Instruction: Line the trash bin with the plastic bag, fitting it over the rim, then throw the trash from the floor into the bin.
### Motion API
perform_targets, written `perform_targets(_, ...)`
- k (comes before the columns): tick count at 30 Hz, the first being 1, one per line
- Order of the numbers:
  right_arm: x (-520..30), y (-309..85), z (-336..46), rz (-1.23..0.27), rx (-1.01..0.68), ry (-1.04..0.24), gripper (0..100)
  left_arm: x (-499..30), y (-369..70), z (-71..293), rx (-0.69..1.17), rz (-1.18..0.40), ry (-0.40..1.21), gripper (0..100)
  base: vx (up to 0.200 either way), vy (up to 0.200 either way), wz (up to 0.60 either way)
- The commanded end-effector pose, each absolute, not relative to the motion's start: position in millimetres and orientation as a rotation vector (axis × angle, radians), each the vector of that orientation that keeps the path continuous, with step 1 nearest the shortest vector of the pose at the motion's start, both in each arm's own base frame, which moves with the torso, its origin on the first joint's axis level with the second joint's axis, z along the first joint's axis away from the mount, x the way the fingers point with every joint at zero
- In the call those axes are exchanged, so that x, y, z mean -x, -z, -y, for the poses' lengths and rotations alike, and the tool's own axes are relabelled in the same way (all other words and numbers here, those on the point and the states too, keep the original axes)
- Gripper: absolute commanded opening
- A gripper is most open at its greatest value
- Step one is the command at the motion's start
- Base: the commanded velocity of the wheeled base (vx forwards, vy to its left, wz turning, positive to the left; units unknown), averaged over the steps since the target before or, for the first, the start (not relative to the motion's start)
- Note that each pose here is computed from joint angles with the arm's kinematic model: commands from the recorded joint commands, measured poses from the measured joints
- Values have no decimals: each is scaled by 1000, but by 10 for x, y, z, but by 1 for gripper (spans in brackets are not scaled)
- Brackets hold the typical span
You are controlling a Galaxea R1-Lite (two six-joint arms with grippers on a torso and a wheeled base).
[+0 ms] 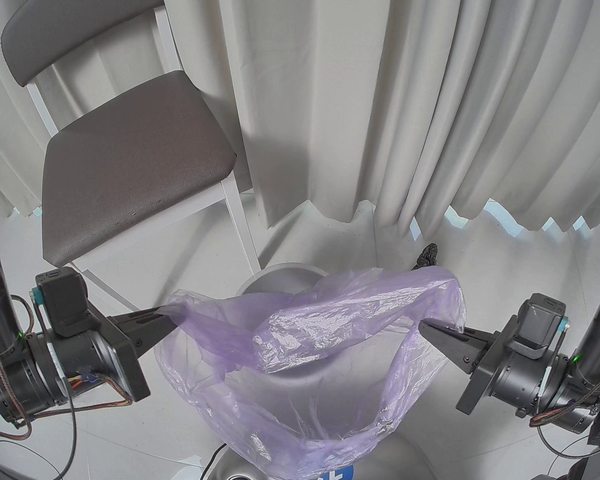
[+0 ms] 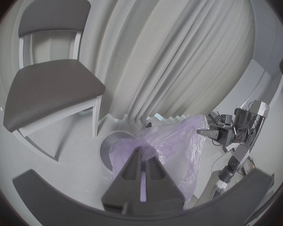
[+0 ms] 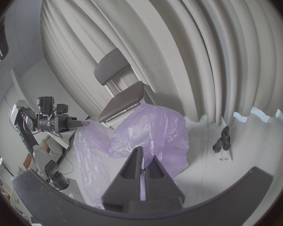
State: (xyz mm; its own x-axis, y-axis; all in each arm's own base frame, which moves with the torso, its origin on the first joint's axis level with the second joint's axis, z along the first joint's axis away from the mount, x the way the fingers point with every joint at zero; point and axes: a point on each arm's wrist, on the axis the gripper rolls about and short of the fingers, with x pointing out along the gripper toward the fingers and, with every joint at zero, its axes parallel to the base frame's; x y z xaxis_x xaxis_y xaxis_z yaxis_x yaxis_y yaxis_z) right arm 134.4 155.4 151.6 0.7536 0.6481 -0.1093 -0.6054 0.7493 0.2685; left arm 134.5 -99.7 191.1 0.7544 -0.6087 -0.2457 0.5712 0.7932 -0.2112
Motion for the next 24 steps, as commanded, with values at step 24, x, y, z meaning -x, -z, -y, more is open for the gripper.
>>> perform_targets(24, -2021, -740, -1902, -382, -342, -563, 0, -1812, -1719, 1178, 252, -251, 582, 0, 0, 0, 0)
